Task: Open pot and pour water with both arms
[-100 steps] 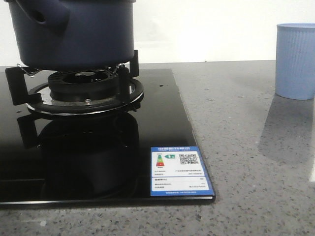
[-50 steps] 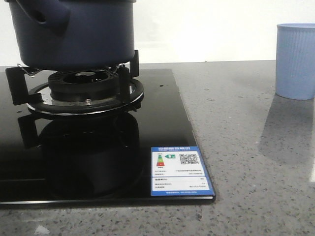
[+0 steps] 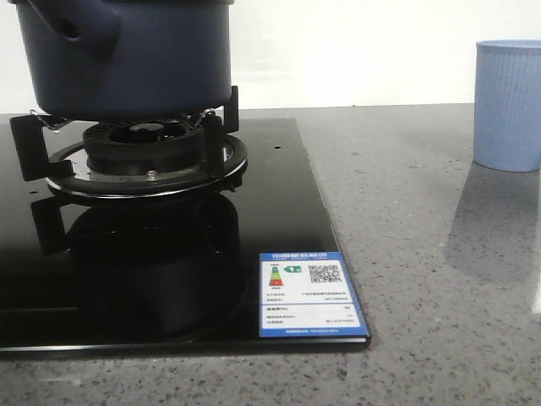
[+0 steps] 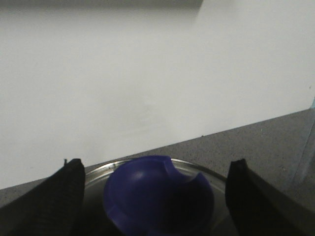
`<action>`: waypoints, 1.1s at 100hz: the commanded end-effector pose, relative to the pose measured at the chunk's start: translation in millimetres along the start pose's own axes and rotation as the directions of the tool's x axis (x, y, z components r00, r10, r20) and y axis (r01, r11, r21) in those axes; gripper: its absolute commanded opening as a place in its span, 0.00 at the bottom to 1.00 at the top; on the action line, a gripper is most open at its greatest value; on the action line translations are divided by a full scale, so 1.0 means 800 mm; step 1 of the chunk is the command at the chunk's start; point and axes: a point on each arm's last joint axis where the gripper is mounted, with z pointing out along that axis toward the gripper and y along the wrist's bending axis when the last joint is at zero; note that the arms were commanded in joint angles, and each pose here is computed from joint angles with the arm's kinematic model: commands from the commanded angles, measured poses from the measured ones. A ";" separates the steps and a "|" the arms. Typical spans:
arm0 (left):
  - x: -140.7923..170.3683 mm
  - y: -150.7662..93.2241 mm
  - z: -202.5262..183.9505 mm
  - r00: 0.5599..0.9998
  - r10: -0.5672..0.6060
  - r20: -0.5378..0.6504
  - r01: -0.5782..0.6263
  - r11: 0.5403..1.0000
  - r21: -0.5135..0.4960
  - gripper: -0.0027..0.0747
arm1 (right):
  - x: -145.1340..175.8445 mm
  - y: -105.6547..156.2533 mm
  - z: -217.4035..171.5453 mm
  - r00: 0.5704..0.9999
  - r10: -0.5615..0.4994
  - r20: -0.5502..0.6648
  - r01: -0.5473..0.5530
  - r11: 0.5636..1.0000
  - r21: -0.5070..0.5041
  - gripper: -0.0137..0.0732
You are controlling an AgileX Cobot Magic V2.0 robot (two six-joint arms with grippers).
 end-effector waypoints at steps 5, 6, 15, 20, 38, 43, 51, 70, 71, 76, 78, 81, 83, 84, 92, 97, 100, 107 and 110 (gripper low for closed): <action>-0.057 0.003 -0.037 0.978 -0.013 0.209 0.016 1.000 -0.013 0.74 | -0.012 0.000 -0.001 0.999 0.006 0.036 -0.006 1.000 -0.008 0.84; -0.058 0.002 -0.039 0.978 -0.013 0.210 0.016 1.000 -0.012 0.74 | -0.012 0.000 -0.001 0.999 0.006 0.036 -0.006 1.000 -0.008 0.84; -0.071 0.009 -0.060 0.974 -0.001 0.227 0.006 1.000 -0.020 0.74 | -0.013 0.003 -0.001 0.999 0.006 0.044 -0.004 0.999 -0.035 0.84; -0.075 0.014 -0.071 0.974 0.010 0.227 -0.003 1.000 -0.030 0.74 | -0.014 0.007 -0.001 0.999 0.006 0.050 -0.003 0.998 -0.063 0.83; -0.082 0.037 -0.108 0.983 0.023 0.183 -0.007 0.996 -0.091 0.46 | -0.016 0.019 -0.002 0.997 0.007 0.070 0.004 0.987 -0.158 0.57; -0.081 0.041 -0.117 0.988 0.023 0.152 -0.008 0.995 -0.100 0.33 | -0.017 0.022 -0.002 0.997 0.008 0.075 0.005 0.984 -0.176 0.43; -0.081 0.045 -0.132 0.992 0.023 0.124 -0.009 0.994 -0.113 0.09 | -0.018 0.026 -0.003 0.996 0.010 0.086 0.008 0.976 -0.216 0.19; -0.062 0.042 -0.180 0.984 0.058 0.166 -0.036 0.990 -0.134 0.01 | -0.020 0.031 -0.006 0.995 0.007 0.103 0.019 0.968 -0.251 0.08; -0.058 0.042 -0.181 0.984 0.058 0.167 -0.035 0.990 -0.137 0.01 | -0.020 0.031 -0.007 0.994 0.006 0.105 0.020 0.968 -0.249 0.08; -0.046 0.041 -0.195 0.979 0.062 0.194 -0.034 0.989 -0.146 0.01 | -0.020 0.029 -0.008 0.995 -0.007 0.103 0.030 0.973 -0.229 0.08; -0.039 0.041 -0.202 0.977 0.063 0.203 -0.033 0.988 -0.149 0.01 | -0.020 0.029 -0.010 0.995 -0.010 0.102 0.032 0.975 -0.218 0.08; -0.030 0.040 -0.209 0.976 0.064 0.210 -0.032 0.988 -0.152 0.01 | -0.020 0.027 -0.011 0.996 -0.014 0.093 0.033 0.980 -0.198 0.08; -0.022 0.040 -0.215 0.976 0.062 0.208 -0.030 0.988 -0.152 0.01 | -0.019 0.026 -0.013 0.996 -0.018 0.090 0.035 0.981 -0.188 0.08; -0.020 0.039 -0.219 0.974 0.063 0.216 -0.030 0.988 -0.152 0.01 | -0.018 0.026 -0.013 0.996 -0.019 0.082 0.033 0.983 -0.180 0.08; 0.019 0.038 -0.235 0.979 0.053 0.199 -0.022 0.988 -0.152 0.01 | -0.007 0.024 -0.019 0.998 -0.011 0.058 0.019 0.990 -0.141 0.08; 0.042 0.037 -0.244 0.980 0.045 0.192 -0.015 0.988 -0.152 0.01 | 0.005 0.025 -0.024 0.999 -0.008 0.046 0.014 0.992 -0.127 0.08; 0.054 0.036 -0.251 0.979 0.030 0.202 0.000 0.989 -0.150 0.01 | 0.014 0.026 -0.026 0.999 -0.005 0.035 0.009 0.993 -0.118 0.08; 0.080 0.035 -0.263 0.976 0.007 0.218 0.026 0.989 -0.149 0.01 | 0.038 0.026 -0.032 1.000 0.003 0.003 -0.003 0.996 -0.092 0.08; 0.089 0.035 -0.267 0.973 -0.004 0.231 0.040 0.988 -0.149 0.01 | 0.046 0.027 -0.035 1.000 0.018 0.002 -0.017 0.997 -0.079 0.08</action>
